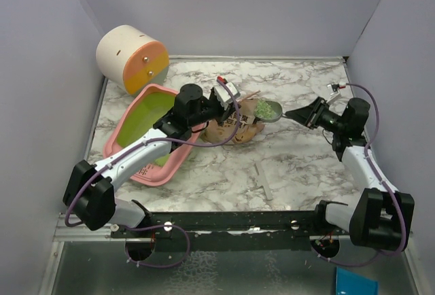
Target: Fill the litter box with clean litter
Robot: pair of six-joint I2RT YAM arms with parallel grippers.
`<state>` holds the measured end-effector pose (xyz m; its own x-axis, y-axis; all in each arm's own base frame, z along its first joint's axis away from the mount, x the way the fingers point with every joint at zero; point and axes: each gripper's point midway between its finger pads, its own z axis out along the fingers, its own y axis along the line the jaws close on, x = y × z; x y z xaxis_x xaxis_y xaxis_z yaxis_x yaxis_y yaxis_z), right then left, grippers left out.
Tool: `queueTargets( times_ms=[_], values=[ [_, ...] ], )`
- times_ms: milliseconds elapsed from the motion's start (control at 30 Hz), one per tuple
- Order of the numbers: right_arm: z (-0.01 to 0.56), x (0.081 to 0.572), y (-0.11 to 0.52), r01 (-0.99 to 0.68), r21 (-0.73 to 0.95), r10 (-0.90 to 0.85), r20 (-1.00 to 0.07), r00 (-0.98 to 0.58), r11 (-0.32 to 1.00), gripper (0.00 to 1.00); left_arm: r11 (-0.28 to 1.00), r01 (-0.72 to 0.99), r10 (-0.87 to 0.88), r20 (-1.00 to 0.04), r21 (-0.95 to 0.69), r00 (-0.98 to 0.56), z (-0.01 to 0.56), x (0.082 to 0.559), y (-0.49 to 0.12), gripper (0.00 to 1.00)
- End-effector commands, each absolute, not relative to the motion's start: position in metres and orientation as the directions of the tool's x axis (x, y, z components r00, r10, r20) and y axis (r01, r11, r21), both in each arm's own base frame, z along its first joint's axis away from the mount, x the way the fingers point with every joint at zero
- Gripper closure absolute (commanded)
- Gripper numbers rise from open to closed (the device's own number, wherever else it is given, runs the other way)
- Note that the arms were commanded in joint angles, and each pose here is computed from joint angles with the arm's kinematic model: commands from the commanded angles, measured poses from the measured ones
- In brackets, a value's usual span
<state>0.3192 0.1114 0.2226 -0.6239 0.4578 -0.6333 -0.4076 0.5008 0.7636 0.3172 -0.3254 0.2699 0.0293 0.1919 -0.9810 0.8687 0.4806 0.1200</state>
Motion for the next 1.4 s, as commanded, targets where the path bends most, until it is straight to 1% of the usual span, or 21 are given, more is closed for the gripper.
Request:
queueTargets(
  times_ms=[0, 133, 400, 567, 867, 1067, 1367],
  values=[
    [0.219, 0.319, 0.107, -0.413, 0.745, 0.482, -0.659, -0.577, 0.524, 0.99, 0.502, 0.856, 0.105, -0.991, 0.126, 0.084, 0.302, 0.313, -0.321, 0.97],
    [0.212, 0.313, 0.107, -0.394, 0.763, 0.516, -0.64, -0.57, 0.512, 0.99, 0.515, 0.849, 0.098, -0.992, 0.116, 0.076, 0.302, 0.314, -0.32, 0.96],
    [0.219, 0.309, 0.095, -0.359, 0.731, 0.565, -0.679, -0.468, 0.58, 0.99, 0.522, 0.847, 0.089, -0.994, 0.095, 0.057, 0.3, 0.318, -0.322, 0.88],
    [0.226, 0.306, 0.093, -0.352, 0.742, 0.586, -0.668, -0.458, 0.571, 0.99, 0.532, 0.842, 0.097, -0.994, 0.09, 0.044, 0.298, 0.323, -0.323, 0.85],
    [0.234, 0.3, 0.083, -0.314, 0.739, 0.611, -0.672, -0.419, 0.597, 0.99, 0.557, 0.827, 0.097, -0.995, 0.077, 0.028, 0.297, 0.331, -0.324, 0.8],
    [0.242, 0.298, 0.075, -0.264, 0.753, 0.651, -0.655, -0.382, 0.603, 0.99, 0.564, 0.823, 0.091, -0.996, 0.064, 0.016, 0.299, 0.334, -0.326, 0.72],
    [0.254, 0.297, 0.069, -0.235, 0.777, 0.697, -0.628, -0.345, 0.584, 0.99, 0.574, 0.817, 0.087, -0.996, 0.059, 0.011, 0.3, 0.335, -0.324, 0.65]
  ],
)
